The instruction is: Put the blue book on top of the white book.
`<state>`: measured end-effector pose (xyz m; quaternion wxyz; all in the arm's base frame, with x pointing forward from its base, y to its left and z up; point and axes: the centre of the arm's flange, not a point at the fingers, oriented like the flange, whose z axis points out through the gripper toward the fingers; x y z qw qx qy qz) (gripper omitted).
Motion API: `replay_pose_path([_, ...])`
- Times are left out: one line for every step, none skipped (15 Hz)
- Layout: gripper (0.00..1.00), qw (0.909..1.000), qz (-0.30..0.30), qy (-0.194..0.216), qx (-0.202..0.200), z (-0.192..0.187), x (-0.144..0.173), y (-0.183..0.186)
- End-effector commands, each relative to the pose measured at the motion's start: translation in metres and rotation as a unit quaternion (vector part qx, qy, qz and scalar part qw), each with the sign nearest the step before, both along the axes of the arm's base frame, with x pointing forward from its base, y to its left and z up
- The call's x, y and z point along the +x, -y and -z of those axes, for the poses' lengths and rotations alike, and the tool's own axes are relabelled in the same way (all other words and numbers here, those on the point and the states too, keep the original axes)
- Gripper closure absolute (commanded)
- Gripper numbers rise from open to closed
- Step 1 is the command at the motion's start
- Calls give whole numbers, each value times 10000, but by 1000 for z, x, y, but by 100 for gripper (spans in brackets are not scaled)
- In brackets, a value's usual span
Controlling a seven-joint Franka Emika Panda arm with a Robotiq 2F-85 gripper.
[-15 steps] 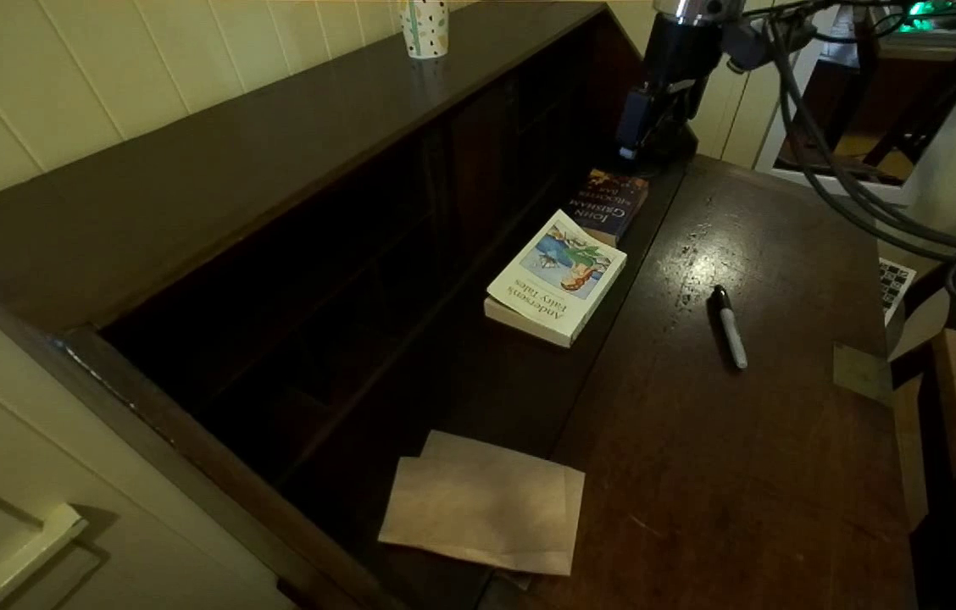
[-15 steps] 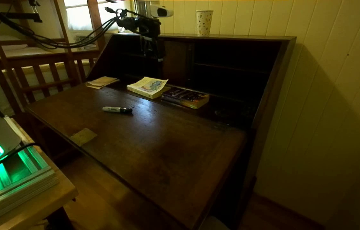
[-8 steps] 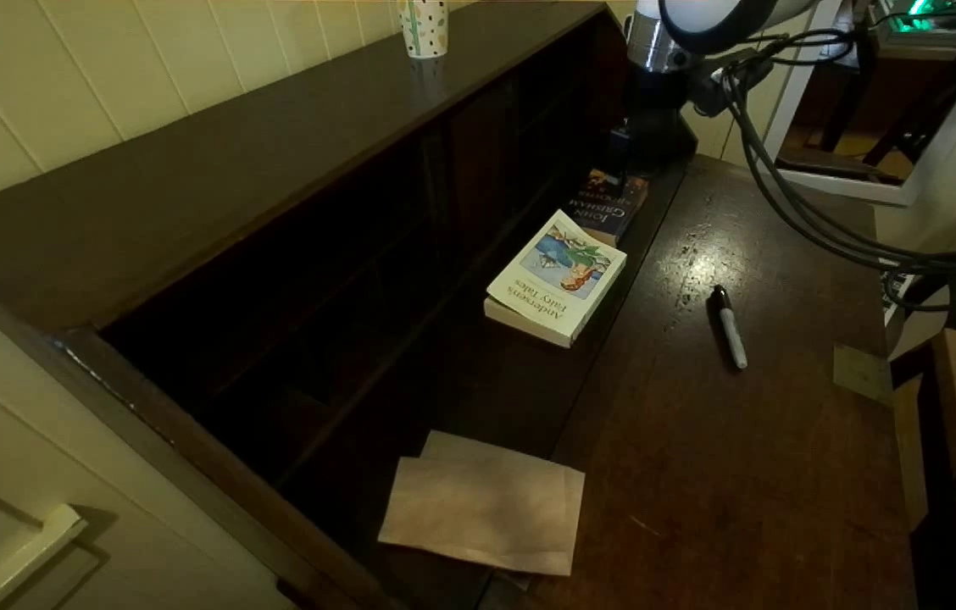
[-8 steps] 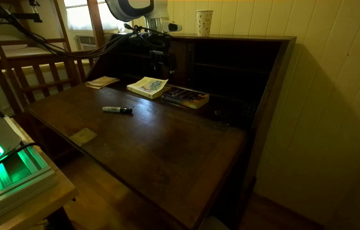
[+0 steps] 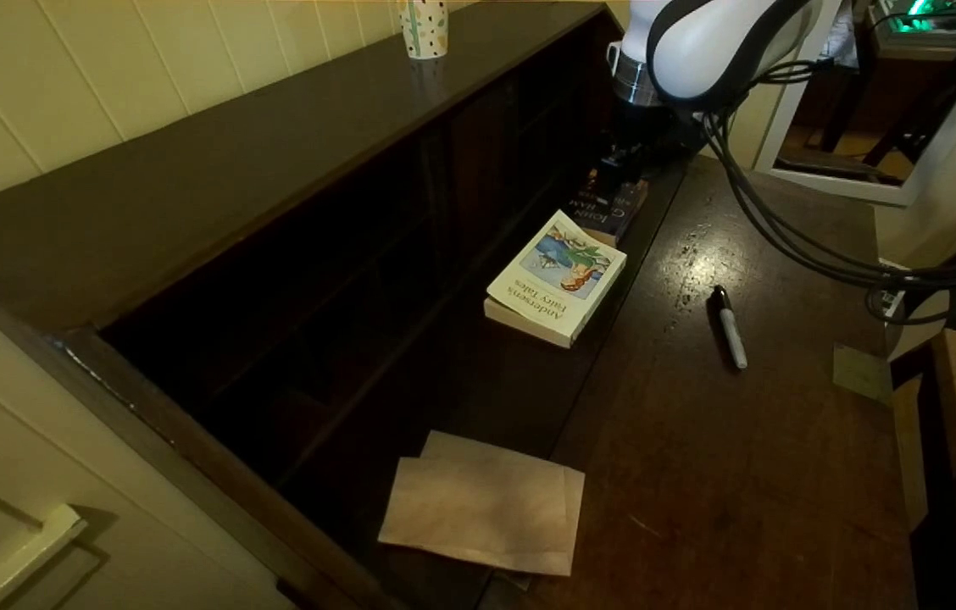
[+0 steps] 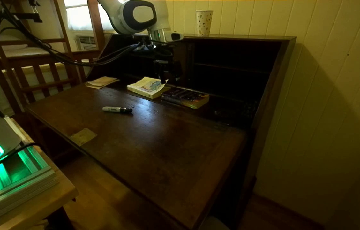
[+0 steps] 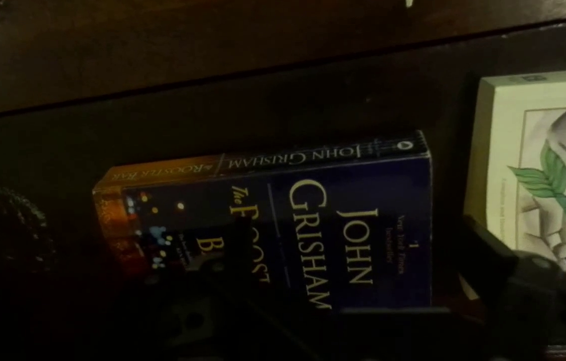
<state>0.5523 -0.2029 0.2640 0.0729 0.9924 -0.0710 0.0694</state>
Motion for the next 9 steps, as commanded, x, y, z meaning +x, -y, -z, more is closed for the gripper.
replay_pose_path([0, 9996, 22, 264, -75, 16, 4, 1])
replay_pose_path([0, 9995, 15, 297, -102, 20, 4, 0])
replay_pose_path([0, 9994, -4, 314, -120, 24, 4, 0])
replay_pose_path([0, 9994, -27, 317, -128, 27, 4, -1])
replay_pose_path([0, 9993, -50, 338, -143, 30, 4, -2])
replay_pose_path([0, 9993, -77, 333, -140, 33, 4, -4])
replay_pose_path([0, 9993, -88, 335, -151, 36, 4, -4])
replay_pose_path([0, 9993, -111, 339, -143, 39, 4, -6])
replay_pose_path([0, 9992, -128, 346, -140, 42, 4, -7])
